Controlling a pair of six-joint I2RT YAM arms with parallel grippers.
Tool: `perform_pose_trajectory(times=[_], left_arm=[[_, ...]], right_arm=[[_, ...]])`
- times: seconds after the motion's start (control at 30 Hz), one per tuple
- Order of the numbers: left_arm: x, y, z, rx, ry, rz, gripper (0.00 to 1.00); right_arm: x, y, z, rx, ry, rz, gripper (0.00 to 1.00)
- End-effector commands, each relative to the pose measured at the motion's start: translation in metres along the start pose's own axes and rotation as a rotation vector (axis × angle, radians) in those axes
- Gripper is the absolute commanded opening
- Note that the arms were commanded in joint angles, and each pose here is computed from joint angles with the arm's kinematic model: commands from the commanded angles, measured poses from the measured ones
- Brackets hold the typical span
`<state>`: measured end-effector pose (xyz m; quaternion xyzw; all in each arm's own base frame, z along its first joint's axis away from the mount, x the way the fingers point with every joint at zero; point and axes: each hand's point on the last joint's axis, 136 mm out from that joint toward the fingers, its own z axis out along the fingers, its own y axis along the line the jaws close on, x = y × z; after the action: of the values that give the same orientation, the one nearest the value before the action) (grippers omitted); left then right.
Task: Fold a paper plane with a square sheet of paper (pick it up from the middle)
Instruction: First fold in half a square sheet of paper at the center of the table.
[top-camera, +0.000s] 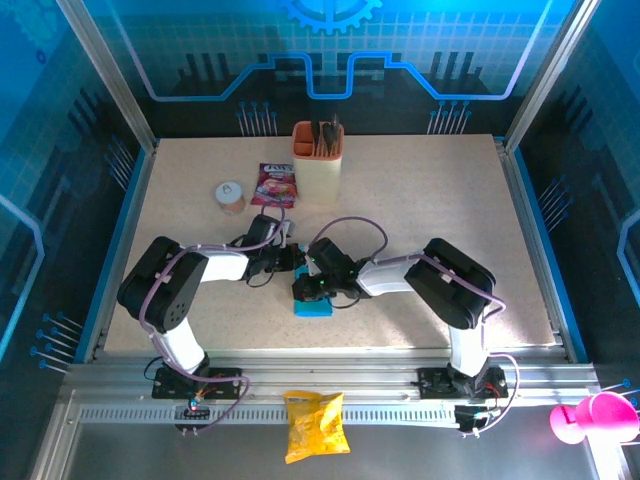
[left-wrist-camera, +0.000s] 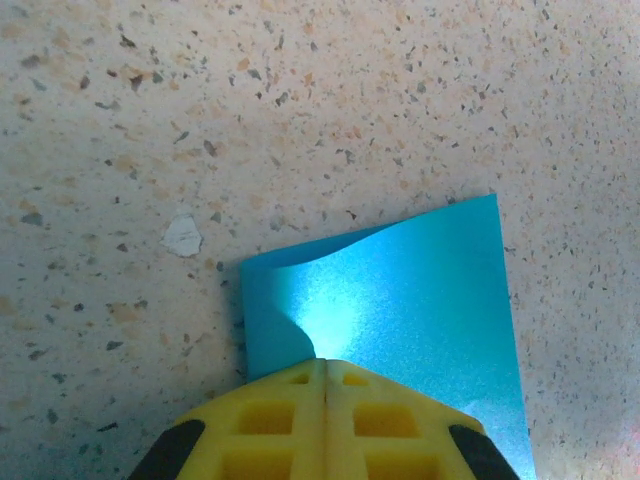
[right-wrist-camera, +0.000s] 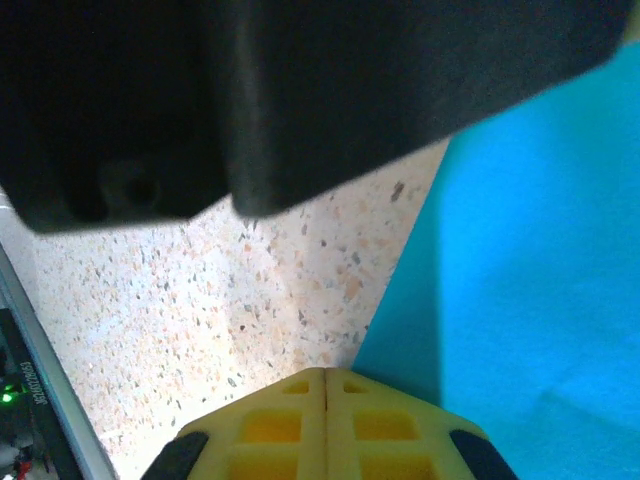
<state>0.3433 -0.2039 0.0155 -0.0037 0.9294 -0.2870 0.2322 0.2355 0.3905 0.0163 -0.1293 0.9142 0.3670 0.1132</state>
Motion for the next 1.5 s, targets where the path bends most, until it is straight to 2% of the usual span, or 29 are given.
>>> perform_pose_trajectory(times=[0.0, 0.4, 0.67, 0.83, 0.97, 1.23, 1.33, 1.47], left_arm=[[0.02, 0.02, 0.007, -0.049, 0.053, -0.01, 0.0], [0.023, 0.024, 0.008, -0.06, 0.058, -0.009, 0.0], [0.021, 0.023, 0.008, -0.06, 0.056, -0.012, 0.0], [0.02, 0.023, 0.007, -0.061, 0.053, -0.016, 0.0], [0.021, 0.022, 0.005, -0.057, 0.05, -0.022, 0.0], [0.025, 0.02, -0.004, -0.042, 0.022, -0.058, 0.0], [0.027, 0.018, -0.005, -0.039, 0.021, -0.066, 0.0], [0.029, 0.017, -0.005, -0.04, 0.016, -0.083, 0.0]], right_arm=[[0.033, -0.005, 0.006, 0.041, 0.076, -0.018, 0.0], [0.075, 0.011, -0.001, 0.104, 0.123, -0.126, 0.0], [0.117, 0.009, 0.0, 0.092, 0.165, -0.097, 0.0], [0.128, 0.004, -0.016, 0.072, 0.154, -0.056, 0.0], [0.118, 0.011, -0.04, 0.064, 0.116, -0.071, 0.0], [0.051, 0.035, -0.107, 0.045, -0.078, -0.099, 0.0], [0.029, 0.04, -0.114, 0.038, -0.116, -0.097, 0.0], [0.008, 0.046, -0.097, 0.005, -0.125, -0.068, 0.0]])
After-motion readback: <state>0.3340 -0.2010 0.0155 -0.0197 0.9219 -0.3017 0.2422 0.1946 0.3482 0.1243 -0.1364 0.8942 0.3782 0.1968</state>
